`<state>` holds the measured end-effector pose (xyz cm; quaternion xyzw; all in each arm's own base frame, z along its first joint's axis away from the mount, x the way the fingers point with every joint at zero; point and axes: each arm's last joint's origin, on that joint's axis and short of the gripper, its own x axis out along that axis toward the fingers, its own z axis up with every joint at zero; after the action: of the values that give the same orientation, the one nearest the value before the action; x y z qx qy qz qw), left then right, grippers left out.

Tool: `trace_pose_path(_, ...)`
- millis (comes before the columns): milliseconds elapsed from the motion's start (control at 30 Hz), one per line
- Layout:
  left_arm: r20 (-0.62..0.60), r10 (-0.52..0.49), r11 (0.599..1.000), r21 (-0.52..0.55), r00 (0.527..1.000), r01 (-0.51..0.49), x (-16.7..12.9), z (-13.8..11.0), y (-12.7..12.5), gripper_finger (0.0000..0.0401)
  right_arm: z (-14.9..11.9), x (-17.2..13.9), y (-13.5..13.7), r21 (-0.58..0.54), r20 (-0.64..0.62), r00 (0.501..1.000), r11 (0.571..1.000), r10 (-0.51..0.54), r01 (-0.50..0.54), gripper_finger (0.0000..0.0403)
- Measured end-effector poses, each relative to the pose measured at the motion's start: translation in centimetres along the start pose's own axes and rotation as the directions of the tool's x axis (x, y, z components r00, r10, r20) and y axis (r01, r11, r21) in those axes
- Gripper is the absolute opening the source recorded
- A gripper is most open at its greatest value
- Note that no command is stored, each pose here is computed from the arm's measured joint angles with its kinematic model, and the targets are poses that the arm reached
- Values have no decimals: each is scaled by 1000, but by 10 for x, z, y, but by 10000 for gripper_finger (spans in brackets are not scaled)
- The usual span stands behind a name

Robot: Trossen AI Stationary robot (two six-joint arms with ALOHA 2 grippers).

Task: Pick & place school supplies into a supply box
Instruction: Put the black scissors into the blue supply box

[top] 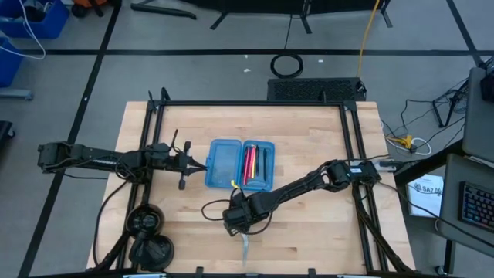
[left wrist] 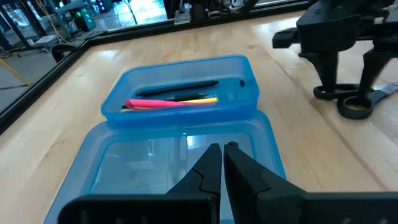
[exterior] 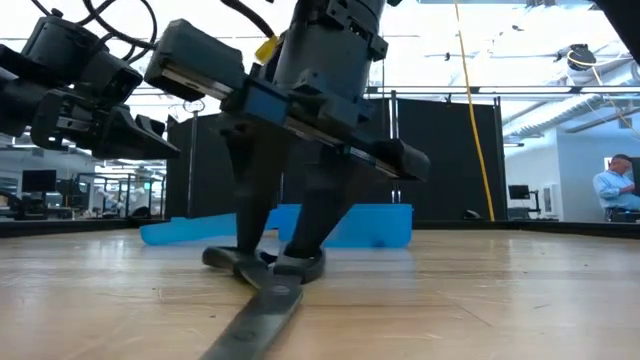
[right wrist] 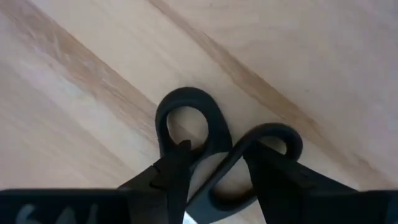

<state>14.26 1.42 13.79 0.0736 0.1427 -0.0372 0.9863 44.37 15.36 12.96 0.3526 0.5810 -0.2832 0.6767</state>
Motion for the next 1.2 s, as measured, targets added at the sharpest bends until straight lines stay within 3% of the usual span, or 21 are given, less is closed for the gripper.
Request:
trace_pose_path(200, -2, 0, 1000, 0, 1000, 0, 0, 0, 0, 24, 4, -2, -26, -120, -30, 968, 962, -249, 244, 153)
trace_pose_path(367, -3, 0, 1000, 0, 1000, 0, 0, 0, 0, 24, 10, -4, -34, -280, -28, 950, 915, -310, 290, 153)
trace_pose_path(600, -4, 0, 1000, 0, 1000, 0, 0, 0, 0, 24, 13, -2, -25, -386, 10, 976, 900, -216, 203, 152)
trace_pose_path(733, -4, 0, 1000, -1, 1000, 0, 0, 0, 0, 24, 9, 12, -27, -458, 1, 986, 877, -164, 146, 132)
trace_pose_path(900, -6, 0, 1000, -10, 1000, 0, 0, -1, 0, 24, 5, 34, -41, -383, -87, 987, 919, -134, 91, 64)
trace_pose_path(1033, -13, -1, 1000, -16, 1000, 1, 0, -1, 0, 24, 2, 27, -40, -368, -93, 990, 928, -107, 66, 64)
trace_pose_path(1200, -14, -2, 1000, -18, 1000, 1, 0, -1, 0, 24, 6, -12, -33, -287, -33, 999, 958, 13, -22, 64)
